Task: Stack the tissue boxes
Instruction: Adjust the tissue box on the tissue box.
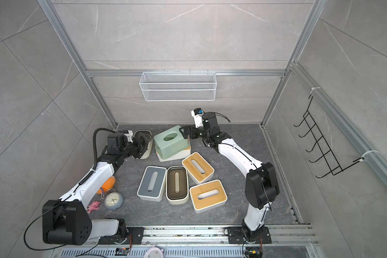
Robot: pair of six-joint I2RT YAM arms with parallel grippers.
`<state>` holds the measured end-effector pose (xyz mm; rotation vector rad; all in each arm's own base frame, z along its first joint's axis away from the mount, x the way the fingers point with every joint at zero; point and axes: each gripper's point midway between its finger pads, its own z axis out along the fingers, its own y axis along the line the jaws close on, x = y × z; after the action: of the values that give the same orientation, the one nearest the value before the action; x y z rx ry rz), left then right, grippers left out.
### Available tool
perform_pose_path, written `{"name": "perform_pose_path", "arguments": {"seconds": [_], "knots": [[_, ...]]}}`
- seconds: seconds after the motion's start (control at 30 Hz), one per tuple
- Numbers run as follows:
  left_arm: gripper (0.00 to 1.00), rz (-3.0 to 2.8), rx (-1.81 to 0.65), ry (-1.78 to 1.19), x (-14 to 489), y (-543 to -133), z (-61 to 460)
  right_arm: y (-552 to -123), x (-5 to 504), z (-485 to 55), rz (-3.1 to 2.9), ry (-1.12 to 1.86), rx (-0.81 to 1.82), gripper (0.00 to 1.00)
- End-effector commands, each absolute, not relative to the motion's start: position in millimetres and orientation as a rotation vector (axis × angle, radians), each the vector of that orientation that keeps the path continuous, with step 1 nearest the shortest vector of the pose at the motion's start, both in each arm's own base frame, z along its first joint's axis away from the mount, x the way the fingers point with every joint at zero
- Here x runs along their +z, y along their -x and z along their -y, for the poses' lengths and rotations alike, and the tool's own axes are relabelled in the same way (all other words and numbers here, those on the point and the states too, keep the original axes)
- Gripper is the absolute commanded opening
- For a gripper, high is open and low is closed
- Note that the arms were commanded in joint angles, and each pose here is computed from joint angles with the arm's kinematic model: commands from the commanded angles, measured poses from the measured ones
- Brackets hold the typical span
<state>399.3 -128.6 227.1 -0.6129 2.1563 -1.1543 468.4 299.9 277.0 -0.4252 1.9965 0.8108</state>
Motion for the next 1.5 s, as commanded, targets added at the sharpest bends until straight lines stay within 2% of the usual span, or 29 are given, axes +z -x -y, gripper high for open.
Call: {"name": "perform_pose_path", "arguments": {"seconds": [0.0,0.47,1.47], "knots": [[1.00,-2.116,-1.215,0.550,249.9,-412.9,143.4,-472.0,278.0,-313.7,-2.003,0.481,0.879,1.00],[1.00,-2.170,-1.212,0.544,236.0,-431.1,157.1,-472.9,240.7,-325.0,-2.103,0.529,0.956,1.00],[1.00,-2.210,-1.237,0.559,227.2,-476.9,168.7,-449.6,222.5,-327.5,-2.151,0.472,1.030,1.00]]}}
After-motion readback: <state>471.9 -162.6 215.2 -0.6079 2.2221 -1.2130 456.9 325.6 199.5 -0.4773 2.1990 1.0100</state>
